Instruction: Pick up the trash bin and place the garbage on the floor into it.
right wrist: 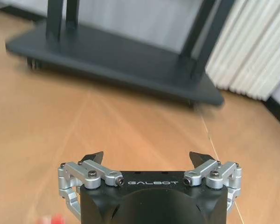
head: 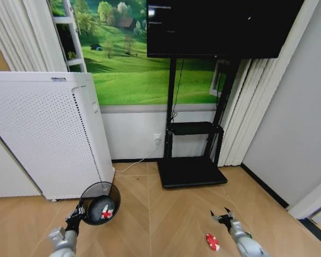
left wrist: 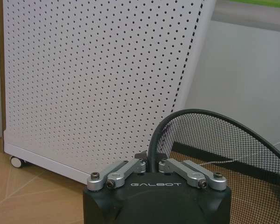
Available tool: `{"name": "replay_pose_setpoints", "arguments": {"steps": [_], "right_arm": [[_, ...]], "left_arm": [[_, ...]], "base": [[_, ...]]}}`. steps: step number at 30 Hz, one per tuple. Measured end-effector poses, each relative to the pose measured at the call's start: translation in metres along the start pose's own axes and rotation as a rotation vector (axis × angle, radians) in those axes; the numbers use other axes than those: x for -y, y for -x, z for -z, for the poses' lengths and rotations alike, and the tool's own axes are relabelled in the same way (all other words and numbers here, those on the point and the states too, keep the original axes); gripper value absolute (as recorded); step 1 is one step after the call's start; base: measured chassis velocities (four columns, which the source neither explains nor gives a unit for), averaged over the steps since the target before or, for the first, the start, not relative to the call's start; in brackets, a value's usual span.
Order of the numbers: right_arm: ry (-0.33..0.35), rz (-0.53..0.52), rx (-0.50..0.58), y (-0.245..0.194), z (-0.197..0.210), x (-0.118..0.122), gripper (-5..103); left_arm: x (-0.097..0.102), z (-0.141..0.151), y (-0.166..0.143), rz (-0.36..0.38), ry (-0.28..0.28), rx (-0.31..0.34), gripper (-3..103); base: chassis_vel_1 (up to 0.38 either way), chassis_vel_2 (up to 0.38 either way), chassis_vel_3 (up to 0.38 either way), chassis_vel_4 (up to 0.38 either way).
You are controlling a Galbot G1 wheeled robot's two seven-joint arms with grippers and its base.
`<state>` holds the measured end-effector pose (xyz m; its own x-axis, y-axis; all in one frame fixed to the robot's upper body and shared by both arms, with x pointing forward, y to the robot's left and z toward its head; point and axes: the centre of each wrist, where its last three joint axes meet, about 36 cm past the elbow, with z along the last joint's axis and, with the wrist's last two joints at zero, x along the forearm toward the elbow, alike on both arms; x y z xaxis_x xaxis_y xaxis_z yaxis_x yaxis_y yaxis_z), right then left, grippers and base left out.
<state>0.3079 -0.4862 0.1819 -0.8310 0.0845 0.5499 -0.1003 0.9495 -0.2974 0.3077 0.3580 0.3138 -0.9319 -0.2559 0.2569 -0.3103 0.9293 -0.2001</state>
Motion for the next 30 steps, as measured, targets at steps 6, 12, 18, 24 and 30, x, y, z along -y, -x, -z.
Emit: {"name": "replay_pose_setpoints", "arguments": {"steps": [6,12,18,24,30], "right_arm": [[-0.09,0.055,-0.097,-0.04,-0.034,0.03,100],[-0.157,0.145,-0.114,-0.047,-0.05,0.036,100],[-0.19,0.192,-0.138,-0.055,-0.068,0.013,100],[-0.183,0.169,-0.166,-0.058,-0.079,0.001,100],[-0.106,0.138,-0.207,-0.051,-0.078,-0.014,100]], "left_arm": [[0.0,-0.008,0.001,0.008,-0.023,-0.023,6],[-0.008,-0.009,-0.001,0.025,-0.027,-0.021,6],[-0.012,-0.003,-0.005,0.033,-0.023,-0.008,6],[-0.021,-0.01,-0.009,0.058,-0.016,-0.019,6],[-0.022,-0.011,-0.014,0.065,-0.011,-0.021,6]], "base": [[0.0,0.0,0.0,0.0],[0.0,0.0,0.0,0.0],[0.0,0.0,0.0,0.0],[0.0,0.0,0.0,0.0],[0.0,0.0,0.0,0.0]]}}
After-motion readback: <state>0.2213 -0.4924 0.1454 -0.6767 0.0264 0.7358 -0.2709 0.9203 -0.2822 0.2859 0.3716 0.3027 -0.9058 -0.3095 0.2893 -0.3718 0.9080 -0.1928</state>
